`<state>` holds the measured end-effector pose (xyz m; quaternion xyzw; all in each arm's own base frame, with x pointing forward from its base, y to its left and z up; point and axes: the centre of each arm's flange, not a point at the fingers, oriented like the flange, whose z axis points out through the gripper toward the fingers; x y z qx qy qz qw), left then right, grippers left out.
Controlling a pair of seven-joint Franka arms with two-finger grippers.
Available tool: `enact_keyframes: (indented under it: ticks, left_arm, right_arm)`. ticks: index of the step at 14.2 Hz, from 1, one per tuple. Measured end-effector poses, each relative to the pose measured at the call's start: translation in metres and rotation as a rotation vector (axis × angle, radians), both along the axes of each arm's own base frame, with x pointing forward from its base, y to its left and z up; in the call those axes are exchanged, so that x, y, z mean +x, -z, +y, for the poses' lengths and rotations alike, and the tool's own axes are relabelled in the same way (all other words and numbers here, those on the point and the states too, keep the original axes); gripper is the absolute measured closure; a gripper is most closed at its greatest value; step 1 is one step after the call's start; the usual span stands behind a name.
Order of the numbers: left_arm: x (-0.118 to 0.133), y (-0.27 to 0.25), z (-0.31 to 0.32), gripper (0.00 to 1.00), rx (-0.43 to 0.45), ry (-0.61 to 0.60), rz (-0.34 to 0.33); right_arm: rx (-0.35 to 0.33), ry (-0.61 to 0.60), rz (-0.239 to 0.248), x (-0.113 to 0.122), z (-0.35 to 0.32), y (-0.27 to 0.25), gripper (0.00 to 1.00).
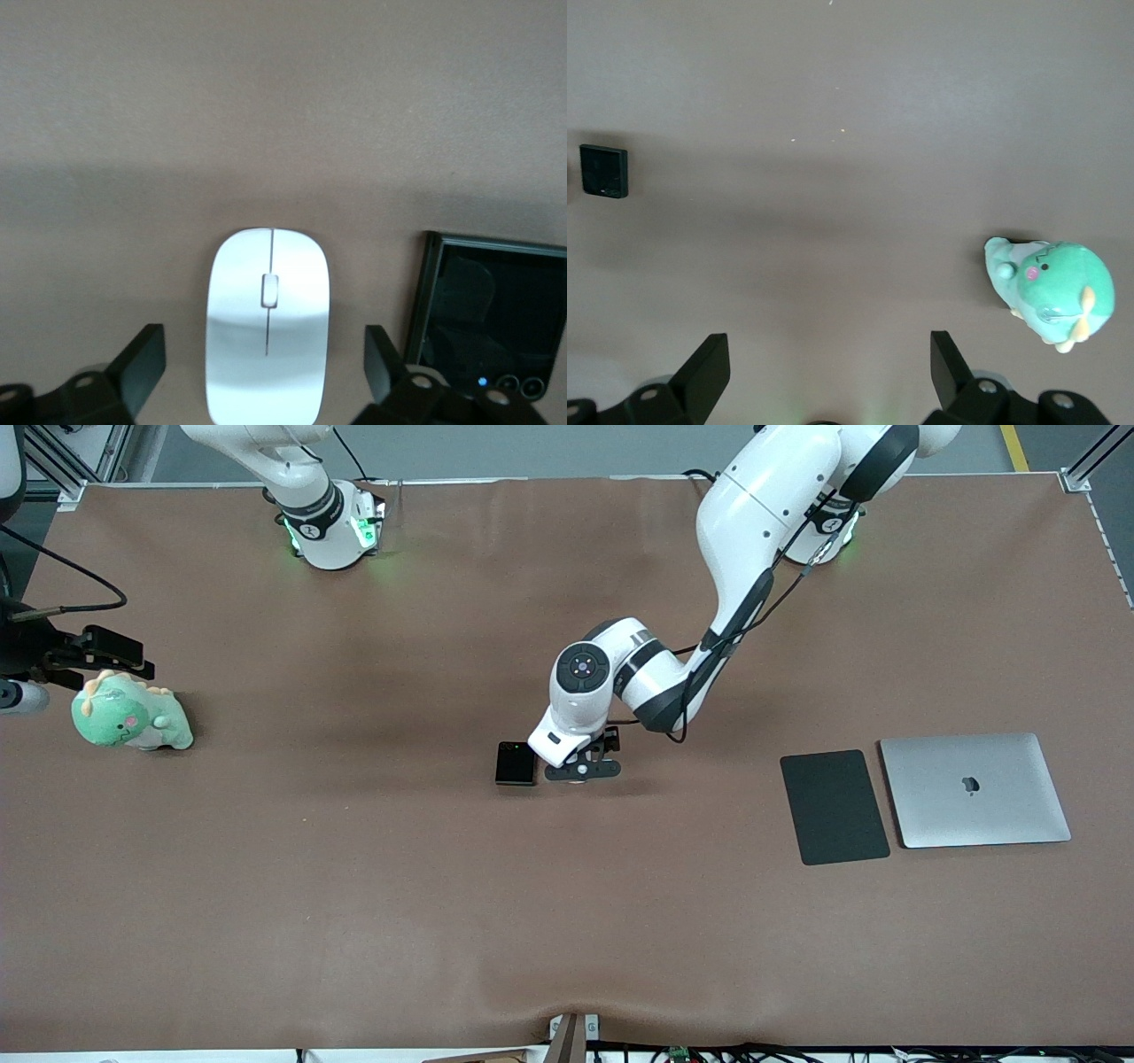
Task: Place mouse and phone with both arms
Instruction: 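Close the left gripper on the mouse while the right gripper reaches out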
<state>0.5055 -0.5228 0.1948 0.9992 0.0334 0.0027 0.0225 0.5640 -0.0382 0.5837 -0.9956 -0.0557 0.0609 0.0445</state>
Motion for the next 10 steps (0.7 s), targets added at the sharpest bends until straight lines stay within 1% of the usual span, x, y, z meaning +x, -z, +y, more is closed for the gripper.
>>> enact_keyframes:
  ticks: [1, 4, 5, 6, 7, 8, 10]
  left_arm:
    - [-0.001, 0.004, -0.002, 0.04, 0.006, -0.001, -0.001]
    - [-0.005, 0.015, -0.004, 0.15, 0.016, -0.001, 0.005]
    - [-0.005, 0.018, -0.004, 0.22, 0.018, 0.0, 0.008]
    - [-0.005, 0.02, -0.004, 0.22, 0.018, 0.0, 0.009]
    - [-0.006, 0.02, -0.004, 0.29, 0.019, 0.001, 0.008]
    - [-0.005, 0.02, -0.004, 0.39, 0.02, 0.005, 0.003]
    - [-0.003, 0.018, -0.004, 0.39, 0.026, 0.014, -0.012]
  right_arm:
    - [0.007, -0.002, 0.006, 0.001, 0.002, 0.003, 0.0]
    - [0.016, -0.03, 0.028, 0.005, 0.02, 0.012, 0.0]
    - [0.019, -0.036, 0.031, 0.006, 0.025, 0.014, 0.0]
    - [0.025, -0.033, 0.033, 0.006, 0.029, 0.015, 0.0]
    - [0.032, -0.02, 0.037, 0.006, 0.03, 0.015, 0.0]
    - [0.037, -0.003, 0.041, 0.006, 0.031, 0.016, 0.0]
    - [0.043, 0.023, 0.049, 0.007, 0.036, 0.018, 0.0]
